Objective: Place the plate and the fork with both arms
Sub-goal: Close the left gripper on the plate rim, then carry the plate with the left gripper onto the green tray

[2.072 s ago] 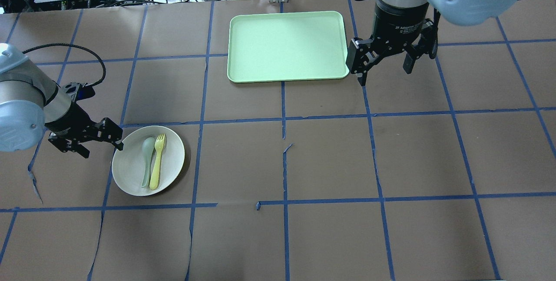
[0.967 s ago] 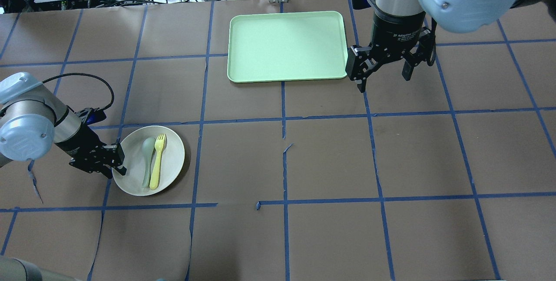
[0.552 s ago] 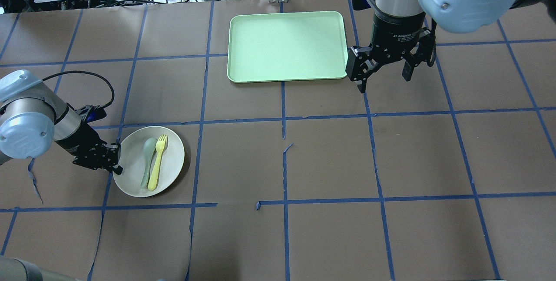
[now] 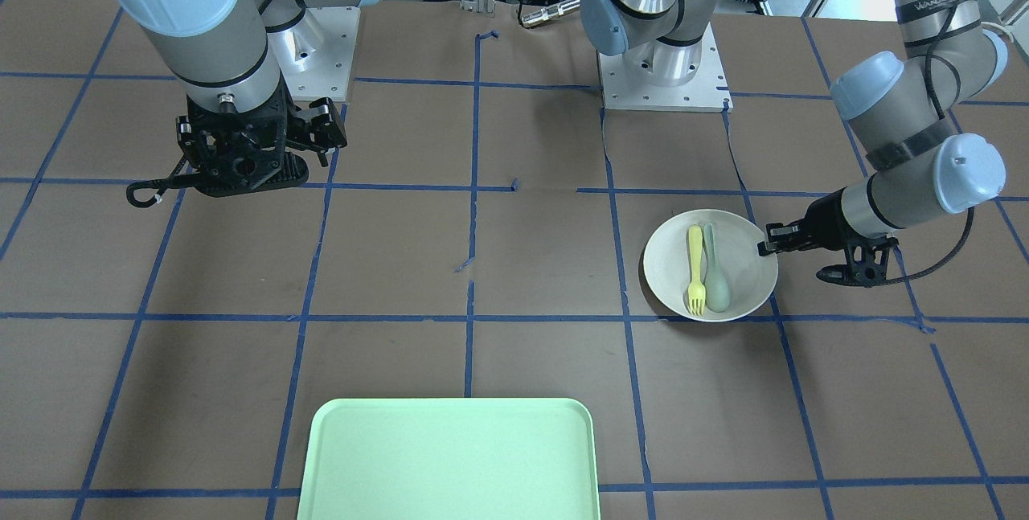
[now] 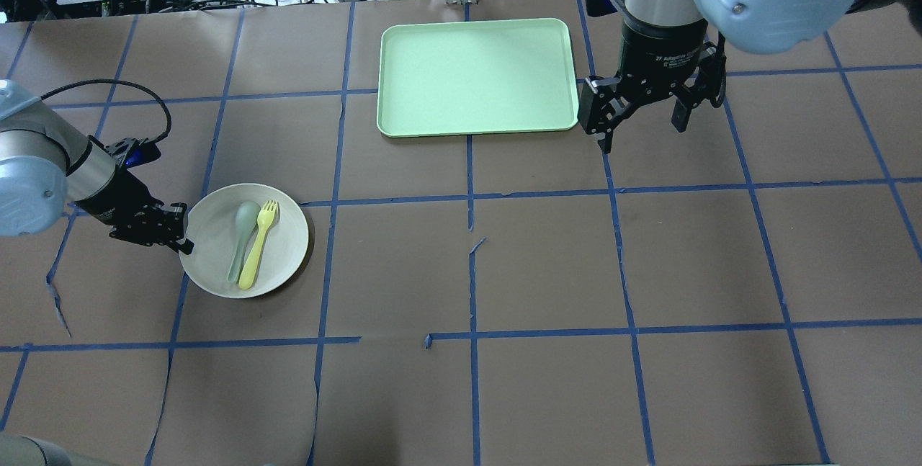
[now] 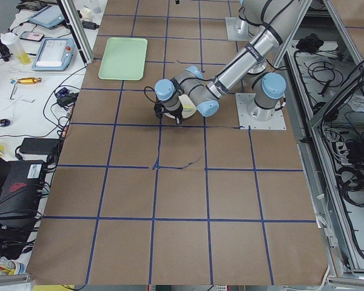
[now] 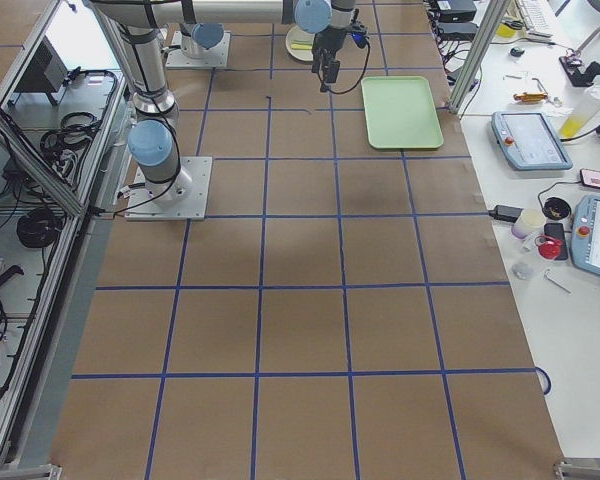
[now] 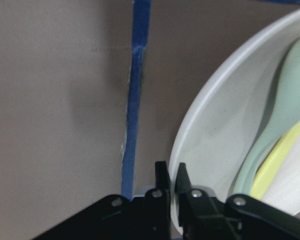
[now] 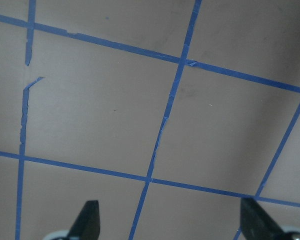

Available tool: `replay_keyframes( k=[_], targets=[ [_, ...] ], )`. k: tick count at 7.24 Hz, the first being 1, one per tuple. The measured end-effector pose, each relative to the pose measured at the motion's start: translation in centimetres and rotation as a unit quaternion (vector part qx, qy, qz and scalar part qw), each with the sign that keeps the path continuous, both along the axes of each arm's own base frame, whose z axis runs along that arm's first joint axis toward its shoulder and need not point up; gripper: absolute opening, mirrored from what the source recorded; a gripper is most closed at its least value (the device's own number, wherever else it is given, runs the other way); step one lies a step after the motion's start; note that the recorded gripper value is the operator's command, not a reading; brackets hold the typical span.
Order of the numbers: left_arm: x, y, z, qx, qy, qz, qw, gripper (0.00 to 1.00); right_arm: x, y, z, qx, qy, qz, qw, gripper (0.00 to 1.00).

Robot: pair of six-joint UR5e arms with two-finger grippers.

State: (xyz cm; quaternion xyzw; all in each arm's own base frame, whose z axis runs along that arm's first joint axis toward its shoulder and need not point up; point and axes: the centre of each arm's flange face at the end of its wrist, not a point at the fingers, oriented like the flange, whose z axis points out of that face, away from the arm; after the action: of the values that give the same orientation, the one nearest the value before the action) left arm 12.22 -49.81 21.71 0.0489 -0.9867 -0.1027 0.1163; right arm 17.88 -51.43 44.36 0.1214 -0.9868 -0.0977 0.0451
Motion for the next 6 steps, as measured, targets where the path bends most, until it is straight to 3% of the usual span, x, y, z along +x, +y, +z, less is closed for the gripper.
replay_keyframes(
  k=[3, 6],
  targets=[
    [-0.9, -3.6, 4.5, -0.009, 0.056, 0.042, 0.9975, 0.0, -0.4, -0.1, 0.5, -0.004, 0.012, 0.004, 0.9999, 1.0],
    [-11.6, -10.4, 7.9, -0.045, 0.092, 0.109, 0.9888, 0.0, -0.7, 0.1, 1.2, -0.007, 0.014, 0.002, 0.9999, 1.0]
  ],
)
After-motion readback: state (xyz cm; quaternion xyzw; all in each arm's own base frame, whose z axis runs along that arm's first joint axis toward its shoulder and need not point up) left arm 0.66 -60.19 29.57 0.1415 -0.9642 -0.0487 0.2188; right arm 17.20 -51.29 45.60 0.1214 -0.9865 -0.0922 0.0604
